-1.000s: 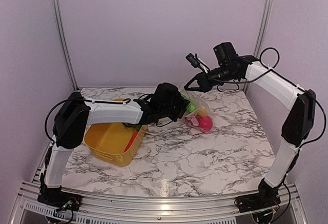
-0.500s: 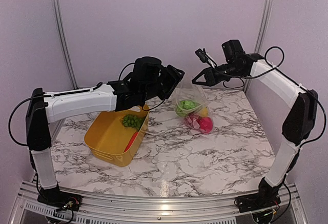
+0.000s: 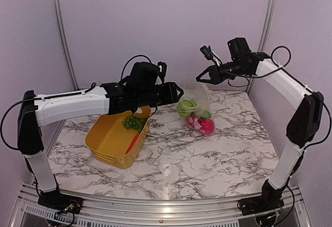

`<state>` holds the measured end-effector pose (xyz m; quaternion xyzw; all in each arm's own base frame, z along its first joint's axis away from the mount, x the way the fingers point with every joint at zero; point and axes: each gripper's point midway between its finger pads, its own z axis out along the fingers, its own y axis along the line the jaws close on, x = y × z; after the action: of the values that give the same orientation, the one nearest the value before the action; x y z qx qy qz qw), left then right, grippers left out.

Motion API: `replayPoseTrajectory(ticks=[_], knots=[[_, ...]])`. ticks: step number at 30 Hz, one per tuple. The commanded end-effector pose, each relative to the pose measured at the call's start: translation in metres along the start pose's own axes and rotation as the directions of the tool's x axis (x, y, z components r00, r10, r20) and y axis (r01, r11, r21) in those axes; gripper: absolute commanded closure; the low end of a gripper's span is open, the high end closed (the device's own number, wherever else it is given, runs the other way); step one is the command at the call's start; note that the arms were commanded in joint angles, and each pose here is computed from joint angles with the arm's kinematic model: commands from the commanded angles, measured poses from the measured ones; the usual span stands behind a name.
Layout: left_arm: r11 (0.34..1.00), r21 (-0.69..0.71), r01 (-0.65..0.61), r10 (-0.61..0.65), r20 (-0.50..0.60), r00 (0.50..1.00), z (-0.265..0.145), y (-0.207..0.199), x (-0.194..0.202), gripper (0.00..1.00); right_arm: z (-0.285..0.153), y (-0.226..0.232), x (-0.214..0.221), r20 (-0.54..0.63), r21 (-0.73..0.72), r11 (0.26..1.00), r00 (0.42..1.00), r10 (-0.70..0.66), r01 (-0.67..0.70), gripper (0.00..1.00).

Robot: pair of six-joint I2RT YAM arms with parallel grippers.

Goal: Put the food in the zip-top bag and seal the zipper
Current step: Adjust the zipper food storage bag at the center of the board.

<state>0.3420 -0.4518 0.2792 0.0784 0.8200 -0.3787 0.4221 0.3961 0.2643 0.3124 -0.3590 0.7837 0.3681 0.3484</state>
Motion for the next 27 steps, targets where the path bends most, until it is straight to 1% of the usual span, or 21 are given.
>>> replayPoseTrajectory(ticks=[1, 2, 5, 9, 12, 13, 15, 18, 20, 21, 24, 25, 26, 27], knots=[[0.990, -0.131, 0.049, -0.050, 0.000, 0.999, -0.009, 0.030, -0.006, 0.54, -0.004, 0.015, 0.001, 0.011, -0.026, 0.999, 0.999, -0.038, 0.038, 1.00], [0.988, -0.112, 0.110, -0.111, -0.003, 0.994, -0.002, 0.029, 0.001, 0.53, -0.001, 0.016, 0.002, 0.004, -0.025, 0.999, 0.999, -0.038, 0.038, 1.00], [0.978, -0.085, 0.190, -0.193, -0.032, 0.981, 0.018, 0.028, 0.016, 0.52, 0.003, 0.018, 0.004, -0.006, -0.028, 0.999, 0.999, -0.040, 0.040, 1.00], [0.969, -0.023, 0.245, -0.245, -0.035, 0.969, 0.038, 0.022, 0.023, 0.52, 0.011, 0.023, 0.008, -0.023, -0.032, 0.998, 0.999, -0.048, 0.047, 1.00], [0.961, -0.038, 0.273, -0.275, -0.070, 0.959, 0.055, 0.031, 0.035, 0.53, 0.018, 0.029, 0.012, -0.042, -0.033, 0.997, 0.997, -0.069, 0.068, 1.00], [0.959, -0.040, 0.280, -0.282, -0.082, 0.956, 0.060, 0.032, 0.039, 0.55, 0.019, 0.031, 0.012, -0.047, -0.034, 0.996, 0.996, -0.080, 0.079, 1.00], [0.954, -0.059, 0.295, -0.300, -0.099, 0.949, 0.065, 0.036, 0.046, 0.63, 0.020, 0.035, 0.011, -0.049, -0.032, 0.996, 0.995, -0.089, 0.088, 1.00], [0.949, -0.081, 0.305, -0.311, -0.083, 0.947, 0.063, 0.040, 0.044, 0.81, 0.019, 0.030, 0.012, -0.057, 0.002, 0.995, 0.994, -0.096, 0.096, 1.00], [0.952, -0.088, 0.293, -0.297, -0.040, 0.954, 0.055, 0.040, 0.032, 0.95, 0.017, 0.024, 0.014, -0.073, 0.046, 0.993, 0.992, -0.104, 0.107, 1.00], [0.952, -0.090, 0.291, -0.294, -0.018, 0.956, 0.050, 0.040, 0.025, 1.00, 0.016, 0.019, 0.015, -0.083, 0.076, 0.991, 0.991, -0.107, 0.113, 1.00], [0.957, -0.055, 0.286, -0.283, 0.058, 0.957, 0.024, 0.024, -0.005, 1.00, 0.008, 0.001, 0.014, -0.116, 0.192, 0.970, 0.985, -0.125, 0.146, 1.00], [0.960, -0.043, 0.277, -0.272, 0.087, 0.958, 0.016, 0.016, -0.014, 1.00, 0.006, -0.001, 0.014, -0.127, 0.213, 0.964, 0.983, -0.132, 0.157, 0.97], [0.964, -0.033, 0.265, -0.260, 0.107, 0.960, 0.009, 0.009, -0.020, 1.00, 0.004, -0.003, 0.014, -0.138, 0.223, 0.961, 0.981, -0.136, 0.164, 0.86], [0.965, -0.027, 0.259, -0.254, 0.121, 0.960, 0.004, 0.005, -0.025, 1.00, 0.002, -0.001, 0.013, -0.139, 0.221, 0.961, 0.980, -0.140, 0.169, 0.78]])
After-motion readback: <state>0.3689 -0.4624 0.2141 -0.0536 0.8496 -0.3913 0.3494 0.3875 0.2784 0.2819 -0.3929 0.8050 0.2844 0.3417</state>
